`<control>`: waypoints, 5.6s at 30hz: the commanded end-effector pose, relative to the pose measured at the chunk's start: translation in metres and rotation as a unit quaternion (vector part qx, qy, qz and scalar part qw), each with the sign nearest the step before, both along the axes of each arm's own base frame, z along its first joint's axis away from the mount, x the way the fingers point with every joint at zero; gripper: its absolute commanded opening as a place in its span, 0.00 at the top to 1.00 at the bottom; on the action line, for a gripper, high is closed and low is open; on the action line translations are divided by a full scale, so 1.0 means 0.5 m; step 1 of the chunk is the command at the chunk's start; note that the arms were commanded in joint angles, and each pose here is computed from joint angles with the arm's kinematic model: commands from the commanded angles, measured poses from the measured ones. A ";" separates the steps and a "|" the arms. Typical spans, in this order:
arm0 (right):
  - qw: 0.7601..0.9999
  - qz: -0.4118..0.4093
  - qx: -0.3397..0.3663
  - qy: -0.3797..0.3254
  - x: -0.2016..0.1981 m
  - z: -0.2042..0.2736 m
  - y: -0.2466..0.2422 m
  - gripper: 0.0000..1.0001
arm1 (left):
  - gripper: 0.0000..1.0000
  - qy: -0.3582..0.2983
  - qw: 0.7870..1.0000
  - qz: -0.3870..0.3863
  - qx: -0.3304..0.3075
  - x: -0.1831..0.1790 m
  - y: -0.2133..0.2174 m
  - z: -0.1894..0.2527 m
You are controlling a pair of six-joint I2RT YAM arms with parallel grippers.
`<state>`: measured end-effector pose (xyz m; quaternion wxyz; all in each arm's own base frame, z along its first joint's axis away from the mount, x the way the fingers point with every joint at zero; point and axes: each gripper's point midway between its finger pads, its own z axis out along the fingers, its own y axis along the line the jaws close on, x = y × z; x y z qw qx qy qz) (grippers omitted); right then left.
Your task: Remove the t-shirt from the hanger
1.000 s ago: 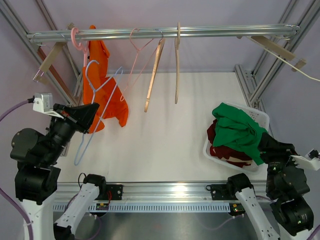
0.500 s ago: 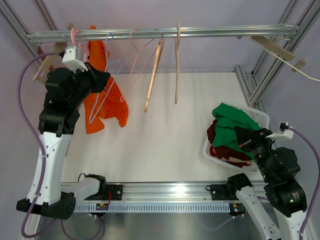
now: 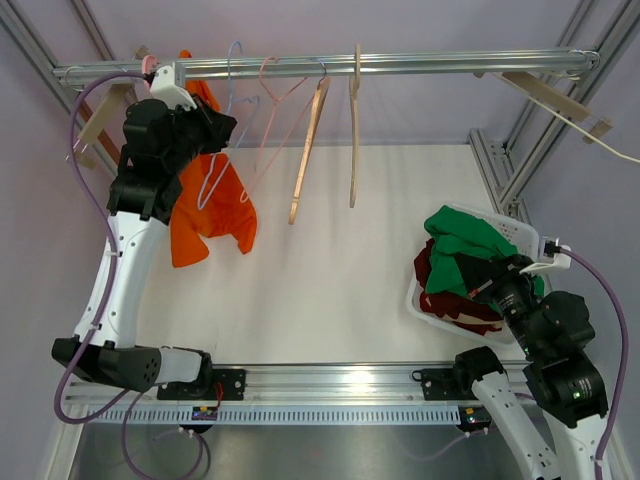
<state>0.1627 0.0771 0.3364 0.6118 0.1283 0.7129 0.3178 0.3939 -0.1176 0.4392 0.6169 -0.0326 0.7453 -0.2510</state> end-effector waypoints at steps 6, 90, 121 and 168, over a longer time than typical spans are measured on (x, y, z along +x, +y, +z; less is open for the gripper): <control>0.999 0.037 -0.007 -0.022 -0.001 0.010 0.024 1.00 | 1.00 -0.030 0.999 -0.002 -0.025 0.002 -0.007 -0.006; 0.970 0.244 0.002 -0.002 0.044 -0.009 0.190 0.99 | 1.00 -0.133 0.969 0.169 0.121 -0.031 0.181 0.085; 0.903 0.380 -0.145 -0.135 -0.346 0.127 0.887 0.01 | 1.00 -0.208 0.962 0.100 -0.143 -0.589 0.164 0.190; 0.885 0.345 -0.274 -0.153 -0.395 0.018 0.633 1.00 | 1.00 -0.352 0.921 -0.063 -0.155 -0.801 0.082 0.337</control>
